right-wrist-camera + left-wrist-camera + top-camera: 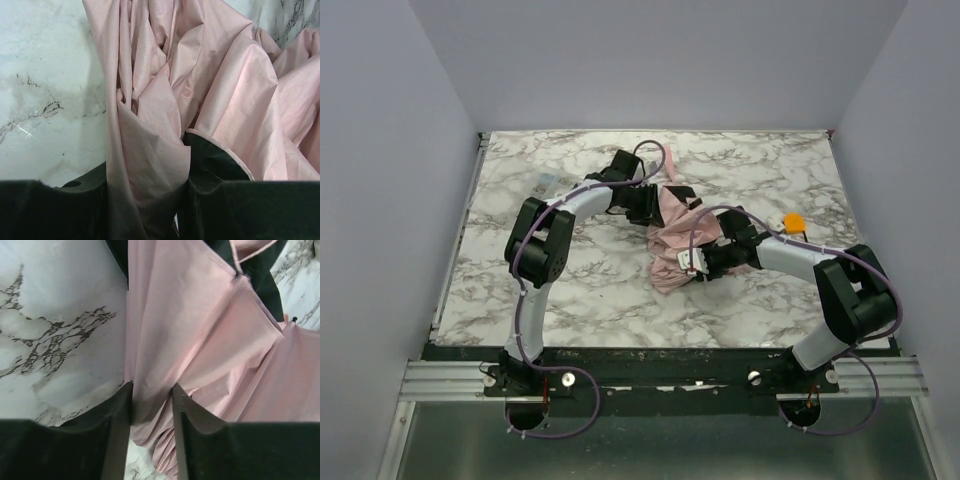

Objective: Put away the umbrella

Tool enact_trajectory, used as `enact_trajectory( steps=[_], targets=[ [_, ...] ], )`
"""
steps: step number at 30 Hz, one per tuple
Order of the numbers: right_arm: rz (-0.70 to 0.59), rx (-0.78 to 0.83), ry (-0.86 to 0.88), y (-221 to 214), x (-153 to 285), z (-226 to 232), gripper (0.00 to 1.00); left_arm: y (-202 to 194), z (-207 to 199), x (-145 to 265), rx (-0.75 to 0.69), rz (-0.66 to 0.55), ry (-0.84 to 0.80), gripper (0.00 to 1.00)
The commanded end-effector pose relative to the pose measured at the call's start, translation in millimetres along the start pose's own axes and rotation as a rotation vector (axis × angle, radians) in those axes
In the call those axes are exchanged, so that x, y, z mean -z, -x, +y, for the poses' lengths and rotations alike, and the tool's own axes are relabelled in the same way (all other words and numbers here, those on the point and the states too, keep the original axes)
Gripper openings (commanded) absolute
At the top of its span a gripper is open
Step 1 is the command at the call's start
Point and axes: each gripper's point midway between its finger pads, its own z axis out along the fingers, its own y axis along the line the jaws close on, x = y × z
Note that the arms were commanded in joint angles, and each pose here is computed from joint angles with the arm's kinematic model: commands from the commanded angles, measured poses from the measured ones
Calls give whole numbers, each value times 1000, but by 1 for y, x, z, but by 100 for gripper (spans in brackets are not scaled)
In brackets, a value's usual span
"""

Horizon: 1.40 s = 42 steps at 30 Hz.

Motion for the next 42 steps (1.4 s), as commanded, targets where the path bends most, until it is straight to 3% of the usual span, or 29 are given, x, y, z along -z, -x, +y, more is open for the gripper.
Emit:
enact_trajectory(
  steps=[1,9,19,26,32,42],
  targets=[
    [137,-131,164,-30,5,56,32,-22,-16,3,4,121,14,28],
    [111,-142,145,-19,10,50,32,-80,-32,4,-54,239,-1,16],
    [101,-157,185,-13,6,63,29,-185,-84,-17,-91,444,-204,16],
    [145,-67,283,-5,-3,93,29,-198,-86,-22,-65,444,-244,20],
    [240,-114,321,-25,-3,102,25,-170,-72,1,-40,313,-251,31],
    [280,-123,376,-34,0,114,25,-105,-70,59,-53,2,-355,80]
  ],
)
